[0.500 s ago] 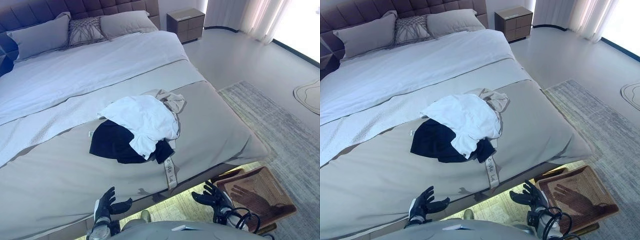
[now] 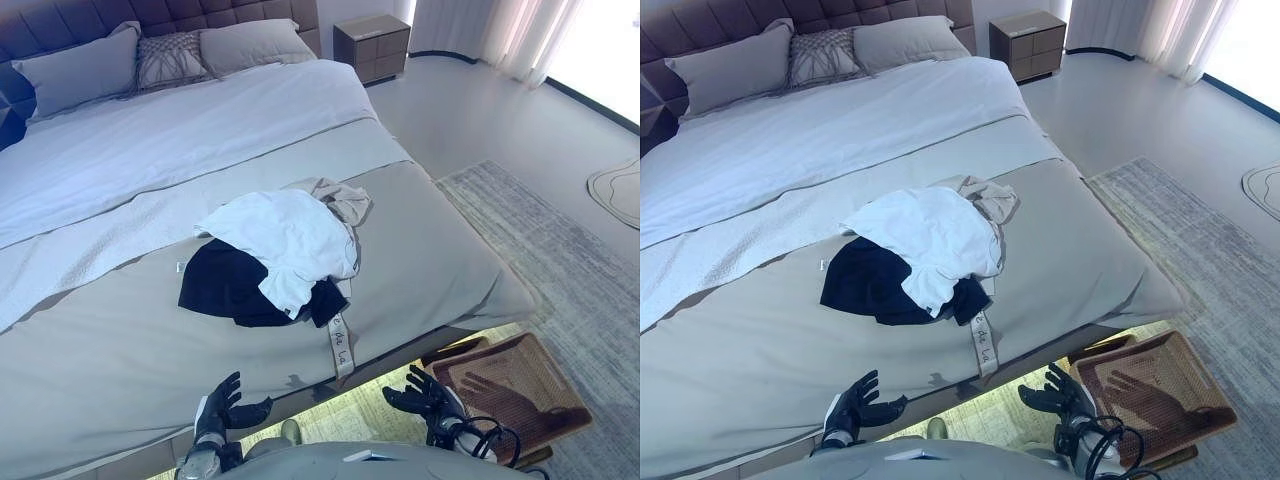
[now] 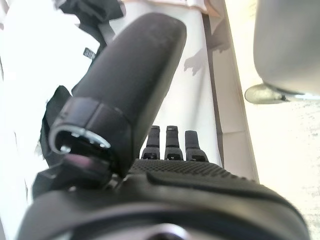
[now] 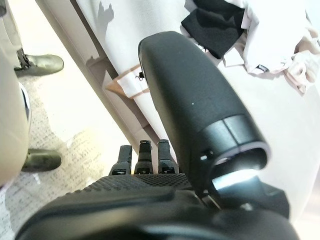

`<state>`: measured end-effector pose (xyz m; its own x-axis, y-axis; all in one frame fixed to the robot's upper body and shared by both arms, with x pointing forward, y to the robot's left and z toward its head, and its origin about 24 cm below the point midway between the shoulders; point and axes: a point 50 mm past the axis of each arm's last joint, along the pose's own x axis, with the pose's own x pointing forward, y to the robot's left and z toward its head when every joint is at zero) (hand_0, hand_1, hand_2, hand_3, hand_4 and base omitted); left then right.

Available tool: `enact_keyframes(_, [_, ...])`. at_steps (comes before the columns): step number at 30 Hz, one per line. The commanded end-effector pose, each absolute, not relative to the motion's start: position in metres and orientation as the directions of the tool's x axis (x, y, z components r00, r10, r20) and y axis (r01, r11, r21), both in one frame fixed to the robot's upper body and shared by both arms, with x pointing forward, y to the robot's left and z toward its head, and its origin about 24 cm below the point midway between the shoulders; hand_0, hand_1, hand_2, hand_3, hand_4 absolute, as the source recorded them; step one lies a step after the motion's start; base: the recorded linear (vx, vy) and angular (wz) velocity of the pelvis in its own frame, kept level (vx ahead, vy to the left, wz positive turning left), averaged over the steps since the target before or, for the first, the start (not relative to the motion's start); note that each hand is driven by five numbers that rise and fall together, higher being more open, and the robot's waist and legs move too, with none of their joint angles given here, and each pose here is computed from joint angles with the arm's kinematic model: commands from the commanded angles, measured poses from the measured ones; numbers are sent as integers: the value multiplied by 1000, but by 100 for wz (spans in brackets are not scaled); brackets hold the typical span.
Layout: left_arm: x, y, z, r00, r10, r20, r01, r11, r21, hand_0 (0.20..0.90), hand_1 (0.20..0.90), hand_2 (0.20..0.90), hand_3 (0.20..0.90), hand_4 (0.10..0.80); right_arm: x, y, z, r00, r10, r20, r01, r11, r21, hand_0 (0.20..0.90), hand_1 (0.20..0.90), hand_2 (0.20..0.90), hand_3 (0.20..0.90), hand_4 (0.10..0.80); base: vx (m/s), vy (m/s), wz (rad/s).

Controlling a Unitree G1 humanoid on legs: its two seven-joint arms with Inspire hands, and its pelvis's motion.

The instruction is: Pick up the clothes from the bed and place them into the basket

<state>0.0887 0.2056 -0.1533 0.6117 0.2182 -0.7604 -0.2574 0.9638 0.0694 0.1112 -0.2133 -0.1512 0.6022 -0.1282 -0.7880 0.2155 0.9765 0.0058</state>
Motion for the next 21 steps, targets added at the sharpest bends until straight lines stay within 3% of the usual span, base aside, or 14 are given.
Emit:
enact_keyframes(1, [115, 221, -144, 649, 287, -705, -289, 950, 121, 900, 900, 900, 900, 800, 150, -212, -135, 727, -125, -675, 193, 981, 26, 900, 900, 900, 900, 800, 0, 0, 0])
enact_keyframes(9, [110, 220, -146, 636, 268, -724, -304, 949, 84, 900, 900, 900, 900, 800, 152, -212, -136, 718, -75, -692, 231, 964, 134, 900, 900, 900, 900, 800, 2, -1, 0])
enact_keyframes(12, [115, 222, -143, 657, 240, -715, -294, 955, 50, 900, 900, 900, 900, 800, 168, -213, -125, 766, -66, -639, 225, 959, 171, 900, 900, 900, 900, 800, 7, -16, 5])
enact_keyframes(17, [118, 226, -138, 695, 186, -694, -251, 968, 9, 900, 900, 900, 900, 800, 231, -209, -66, 924, -74, -375, 126, 985, 118, 900, 900, 900, 900, 800, 6, -16, 8])
enact_keyframes(21, [125, 234, -128, 755, 242, -609, -244, 966, 82, 900, 900, 900, 900, 800, 270, -211, -13, 989, -65, -136, 67, 998, 10, 900, 900, 900, 900, 800, 24, 14, 2])
